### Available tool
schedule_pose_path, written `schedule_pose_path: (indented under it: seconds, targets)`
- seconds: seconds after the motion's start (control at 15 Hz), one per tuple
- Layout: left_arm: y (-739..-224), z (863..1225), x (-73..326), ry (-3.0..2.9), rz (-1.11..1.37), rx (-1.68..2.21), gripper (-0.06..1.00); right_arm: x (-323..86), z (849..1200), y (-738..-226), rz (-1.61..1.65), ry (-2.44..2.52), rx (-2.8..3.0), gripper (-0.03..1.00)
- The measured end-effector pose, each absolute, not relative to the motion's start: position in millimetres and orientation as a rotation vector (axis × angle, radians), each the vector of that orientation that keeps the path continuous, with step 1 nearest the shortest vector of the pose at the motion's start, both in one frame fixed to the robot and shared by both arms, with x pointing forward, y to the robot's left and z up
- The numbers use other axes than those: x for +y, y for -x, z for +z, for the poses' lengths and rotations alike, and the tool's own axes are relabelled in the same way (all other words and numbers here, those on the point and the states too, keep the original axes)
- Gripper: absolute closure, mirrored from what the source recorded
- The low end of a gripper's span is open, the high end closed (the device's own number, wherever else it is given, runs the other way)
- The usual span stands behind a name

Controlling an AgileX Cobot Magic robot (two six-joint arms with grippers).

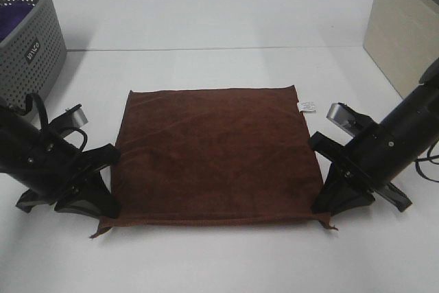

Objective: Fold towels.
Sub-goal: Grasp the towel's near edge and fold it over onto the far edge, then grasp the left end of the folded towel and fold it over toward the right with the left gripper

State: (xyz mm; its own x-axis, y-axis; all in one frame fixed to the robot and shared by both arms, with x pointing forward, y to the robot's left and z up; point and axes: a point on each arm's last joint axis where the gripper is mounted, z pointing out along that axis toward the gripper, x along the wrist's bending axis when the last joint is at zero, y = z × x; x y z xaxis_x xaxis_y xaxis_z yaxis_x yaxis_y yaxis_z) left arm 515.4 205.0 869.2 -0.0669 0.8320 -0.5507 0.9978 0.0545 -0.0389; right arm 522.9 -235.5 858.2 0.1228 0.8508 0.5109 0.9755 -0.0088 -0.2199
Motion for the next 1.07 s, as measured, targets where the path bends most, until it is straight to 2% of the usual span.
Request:
schedule_pose_path:
  seconds: [0.27, 0.47, 0.53, 0.6, 0.73, 0.87, 1.07]
  targets:
    - [-518, 875, 205, -1.833, -0.574, 1.938, 0.94, -234, 863, -528, -0.355, 1.902, -1.757, 0.97]
    - [-550, 898, 200, -1.808, -0.474, 1.866, 0.94, -232, 890, -565, -0.485, 1.862, -1.86, 0.97]
    - [-575, 918, 196, -1.775, -0.395, 1.819, 0.94, -231, 917, -600, -0.627, 1.861, -1.963, 0.97]
    - [-575, 918, 196, -1.775, -0.395, 1.819, 0.94, -231, 917, -600, -0.627, 1.861, -1.963, 0.97]
    - [-600, 926, 193, -1.765, -0.343, 1.799, 0.94, -229, 935, -632, -0.737, 1.875, -2.005, 0.97]
    - [-641, 919, 190, -1.772, -0.281, 1.803, 0.94, -227, 934, -674, -0.795, 1.889, -2.022, 0.97]
    - [-672, 918, 187, -1.752, -0.231, 1.781, 0.94, -228, 918, -698, -0.783, 1.908, -2.046, 0.97]
